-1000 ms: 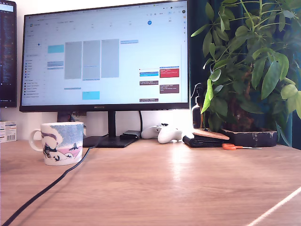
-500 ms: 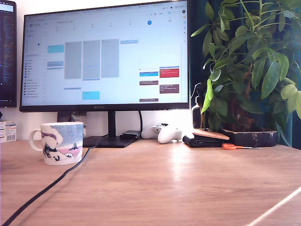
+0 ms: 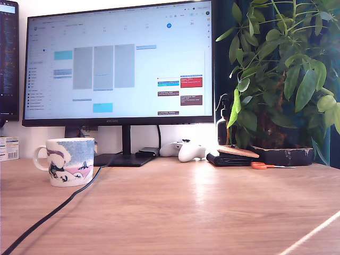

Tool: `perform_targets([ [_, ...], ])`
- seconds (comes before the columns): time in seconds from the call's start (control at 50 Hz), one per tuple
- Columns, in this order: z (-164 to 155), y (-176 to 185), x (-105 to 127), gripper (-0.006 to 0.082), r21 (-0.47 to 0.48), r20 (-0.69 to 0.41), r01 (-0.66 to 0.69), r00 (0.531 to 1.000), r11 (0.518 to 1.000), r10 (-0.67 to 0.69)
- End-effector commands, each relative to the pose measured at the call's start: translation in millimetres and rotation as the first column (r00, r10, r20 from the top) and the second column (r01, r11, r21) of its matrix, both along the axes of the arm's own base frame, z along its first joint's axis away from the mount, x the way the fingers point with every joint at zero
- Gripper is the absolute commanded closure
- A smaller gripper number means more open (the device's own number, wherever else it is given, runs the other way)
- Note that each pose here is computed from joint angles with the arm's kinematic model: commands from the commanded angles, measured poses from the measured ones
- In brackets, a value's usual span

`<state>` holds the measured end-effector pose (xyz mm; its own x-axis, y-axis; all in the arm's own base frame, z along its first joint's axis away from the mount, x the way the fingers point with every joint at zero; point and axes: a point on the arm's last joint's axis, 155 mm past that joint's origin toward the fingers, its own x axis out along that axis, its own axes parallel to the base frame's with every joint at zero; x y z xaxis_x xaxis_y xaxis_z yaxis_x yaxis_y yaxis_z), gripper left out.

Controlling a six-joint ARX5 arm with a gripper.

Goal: Pick the blue coffee capsule and place it inside the blue coffee cup

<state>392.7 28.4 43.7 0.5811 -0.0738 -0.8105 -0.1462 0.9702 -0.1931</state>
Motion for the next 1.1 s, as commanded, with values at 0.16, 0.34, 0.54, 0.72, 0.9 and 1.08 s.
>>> perform_targets([
  [0.16, 75, -25, 31, 0.0605, -0.119, 0.180, 0.053, 0.983, 0.991, -0.031],
  [0.34, 107, -75, 37, 0.0605, -0.208, 0.245, 0.171, 0.962, 0.963, -0.118],
  [0.54, 108, -127, 30, 0.0604, -0.216, 0.248, 0.276, 0.943, 0.936, -0.221],
  [0.72, 106, -153, 22, 0.0605, -0.211, 0.235, 0.327, 0.932, 0.921, -0.277],
  [0.9, 101, -159, 16, 0.0603, -0.211, 0.211, 0.336, 0.933, 0.918, -0.293],
  [1.08, 94, -159, 9, 0.0390, -0.207, 0.174, 0.337, 0.936, 0.918, -0.305],
])
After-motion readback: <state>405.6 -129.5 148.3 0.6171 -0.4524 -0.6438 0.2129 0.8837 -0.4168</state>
